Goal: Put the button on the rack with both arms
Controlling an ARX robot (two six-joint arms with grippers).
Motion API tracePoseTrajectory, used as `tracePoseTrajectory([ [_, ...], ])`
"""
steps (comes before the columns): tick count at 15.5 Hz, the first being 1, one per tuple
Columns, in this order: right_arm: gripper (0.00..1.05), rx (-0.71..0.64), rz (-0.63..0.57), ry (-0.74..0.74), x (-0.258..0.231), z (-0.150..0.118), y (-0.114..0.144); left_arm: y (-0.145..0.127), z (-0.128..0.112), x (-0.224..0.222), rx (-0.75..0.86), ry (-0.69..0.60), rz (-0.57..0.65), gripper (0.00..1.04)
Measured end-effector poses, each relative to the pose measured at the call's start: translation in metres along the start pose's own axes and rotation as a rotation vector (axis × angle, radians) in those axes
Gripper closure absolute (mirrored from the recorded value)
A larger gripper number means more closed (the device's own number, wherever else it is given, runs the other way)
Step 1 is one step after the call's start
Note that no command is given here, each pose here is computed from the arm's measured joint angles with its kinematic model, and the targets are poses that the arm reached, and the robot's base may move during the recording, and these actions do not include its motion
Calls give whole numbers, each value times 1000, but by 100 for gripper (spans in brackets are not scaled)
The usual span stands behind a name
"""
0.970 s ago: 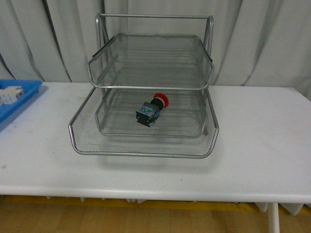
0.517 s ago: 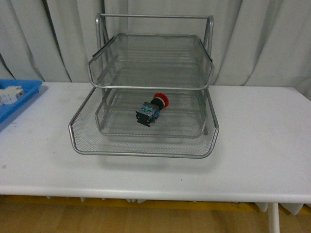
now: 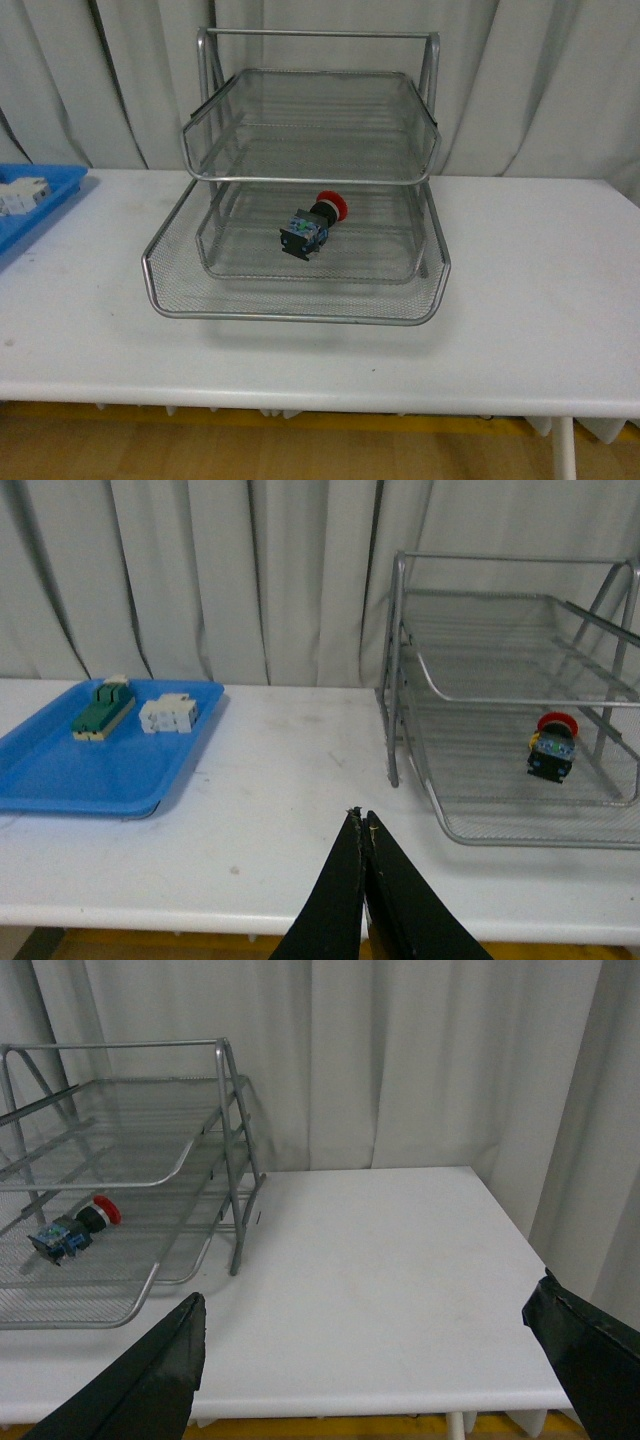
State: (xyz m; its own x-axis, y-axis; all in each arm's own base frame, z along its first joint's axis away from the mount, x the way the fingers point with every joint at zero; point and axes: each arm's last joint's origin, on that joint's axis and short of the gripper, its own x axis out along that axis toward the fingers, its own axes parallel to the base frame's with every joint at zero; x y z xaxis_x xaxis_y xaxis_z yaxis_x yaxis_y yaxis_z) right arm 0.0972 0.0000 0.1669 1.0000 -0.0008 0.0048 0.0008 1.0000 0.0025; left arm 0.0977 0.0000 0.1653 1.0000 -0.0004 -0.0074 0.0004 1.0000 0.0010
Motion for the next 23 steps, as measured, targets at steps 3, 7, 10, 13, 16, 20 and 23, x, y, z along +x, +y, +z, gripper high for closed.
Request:
tracePoseTrajectory([
  [3,6,0,0,0,0,0,0,0,0,0,-1,-5,1,97],
  [7,6,-3,-54,120,10,3,-2,0,0,0,-1,-5,1,47],
  [10,6,7,-19,80,72,43,8,0,0,0,-1,-5,1,9],
  [13,6,47,120,350,165,36,61,0,0,0,-1,-5,0,7],
  [16,6,64,171,449,193,33,89,0,0,0,0,-4,0,7],
  [20,27,114,309,566,235,41,151,0,0,0,-1,-5,0,7],
  [23,60,127,383,663,234,22,176,0,0,0,0,-4,0,7],
])
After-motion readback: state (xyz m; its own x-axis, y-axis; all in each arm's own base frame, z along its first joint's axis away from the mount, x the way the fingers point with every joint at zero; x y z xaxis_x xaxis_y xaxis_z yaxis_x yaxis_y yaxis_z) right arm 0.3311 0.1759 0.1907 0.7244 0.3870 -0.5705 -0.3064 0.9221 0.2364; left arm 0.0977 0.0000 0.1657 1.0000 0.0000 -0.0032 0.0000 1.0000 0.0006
